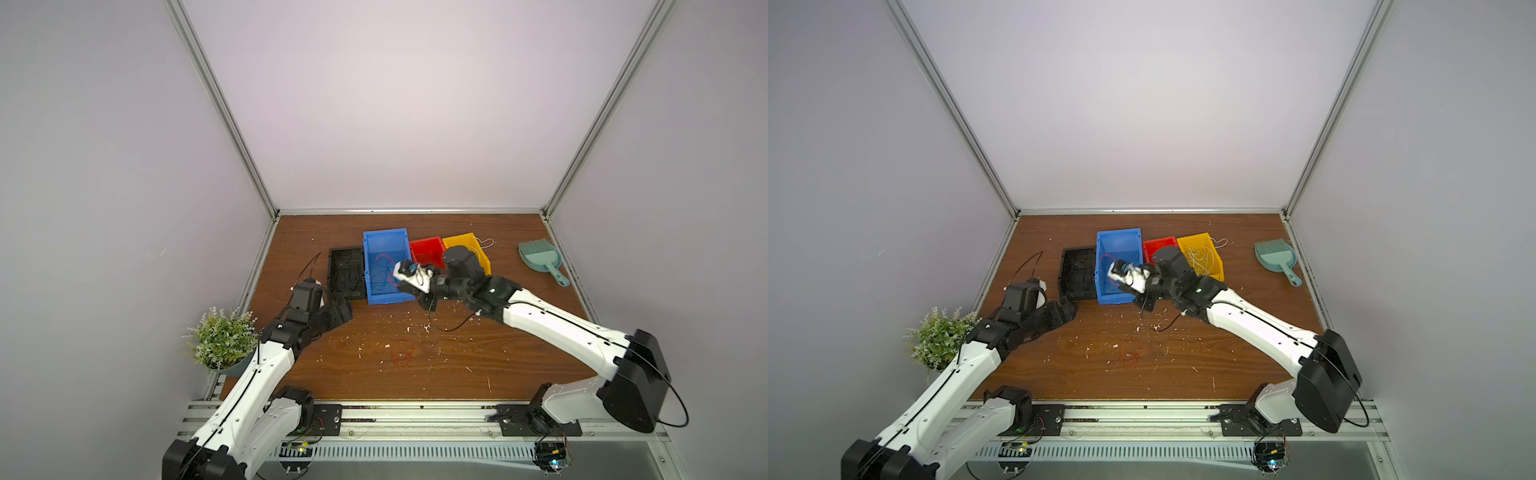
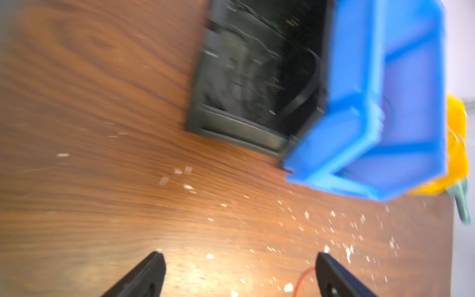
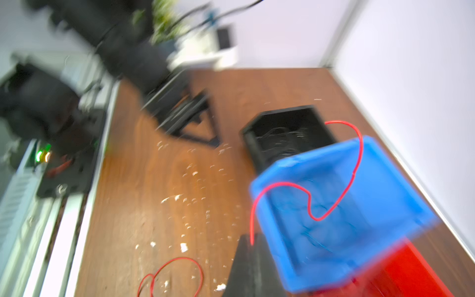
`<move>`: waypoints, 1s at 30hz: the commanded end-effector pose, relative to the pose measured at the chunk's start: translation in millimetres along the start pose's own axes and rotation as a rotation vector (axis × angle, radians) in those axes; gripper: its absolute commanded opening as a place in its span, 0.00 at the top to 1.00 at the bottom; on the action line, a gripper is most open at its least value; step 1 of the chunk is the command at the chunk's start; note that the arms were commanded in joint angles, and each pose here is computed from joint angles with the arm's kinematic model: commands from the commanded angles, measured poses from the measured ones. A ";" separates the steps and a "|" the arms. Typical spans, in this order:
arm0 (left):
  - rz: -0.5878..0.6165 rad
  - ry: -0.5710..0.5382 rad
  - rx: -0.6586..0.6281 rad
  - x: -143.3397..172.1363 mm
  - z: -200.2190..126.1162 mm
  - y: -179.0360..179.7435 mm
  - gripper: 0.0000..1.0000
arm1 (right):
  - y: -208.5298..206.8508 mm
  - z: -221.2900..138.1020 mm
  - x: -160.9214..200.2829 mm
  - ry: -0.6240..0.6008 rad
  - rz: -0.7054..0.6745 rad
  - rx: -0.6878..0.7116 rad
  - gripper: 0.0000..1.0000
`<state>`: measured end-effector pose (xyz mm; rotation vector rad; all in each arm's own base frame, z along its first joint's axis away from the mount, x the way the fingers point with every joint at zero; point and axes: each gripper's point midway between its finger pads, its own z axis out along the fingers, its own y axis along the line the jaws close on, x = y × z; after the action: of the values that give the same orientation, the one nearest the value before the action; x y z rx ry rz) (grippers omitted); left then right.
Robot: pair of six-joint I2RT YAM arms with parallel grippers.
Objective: Untangle and sort cables by color
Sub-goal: Pick up the cable at the center of the board, then place the cable in the bin.
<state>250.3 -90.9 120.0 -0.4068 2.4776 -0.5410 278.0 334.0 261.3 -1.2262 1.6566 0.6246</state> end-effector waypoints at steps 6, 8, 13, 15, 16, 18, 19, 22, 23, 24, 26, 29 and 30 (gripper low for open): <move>0.224 0.097 0.059 32.8 13.5 -41.1 0.10 | -63.7 -10.0 57.3 0.088 0.420 0.036 1.00; 0.261 0.129 0.080 43.9 17.3 -48.2 0.11 | -75.2 -1.6 73.1 0.120 0.467 0.040 1.00; 0.322 0.179 0.127 61.5 21.5 -60.9 0.12 | -106.4 27.0 103.6 0.201 0.509 0.099 1.00; 0.345 0.192 0.139 66.3 22.3 -64.5 0.13 | -114.2 42.9 112.2 0.222 0.521 0.093 1.00; 0.350 0.199 0.145 68.6 22.4 -65.8 0.13 | -118.2 50.4 115.0 0.232 0.524 0.090 1.00; 0.354 0.204 0.153 70.0 22.6 -66.8 0.14 | -129.8 61.6 122.9 0.272 0.531 0.115 0.99; 0.355 0.204 0.157 70.4 22.4 -67.4 0.14 | -136.7 65.1 124.8 0.285 0.535 0.137 0.97; 0.357 0.199 0.162 70.5 22.3 -67.2 0.15 | -150.4 65.6 120.8 0.284 0.529 0.196 0.80; 0.356 0.197 0.162 70.8 22.4 -66.8 0.15 | -152.0 63.7 118.2 0.279 0.522 0.207 0.77; 0.354 0.194 0.161 70.3 22.4 -66.7 0.15 | -152.3 61.4 114.2 0.273 0.515 0.213 0.75; 0.346 0.174 0.158 66.1 21.8 -67.6 0.15 | -155.0 53.2 111.4 0.277 0.492 0.258 0.70; 0.337 0.129 0.172 57.0 18.5 -73.0 0.14 | -144.8 36.4 105.6 0.278 0.471 0.278 0.68; 0.327 0.114 0.168 53.9 17.7 -73.2 0.13 | -135.7 29.7 104.3 0.282 0.461 0.274 0.67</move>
<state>224.9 -180.8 106.9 0.1087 2.5628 -0.6447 425.3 267.8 135.5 -0.7529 2.2783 0.5323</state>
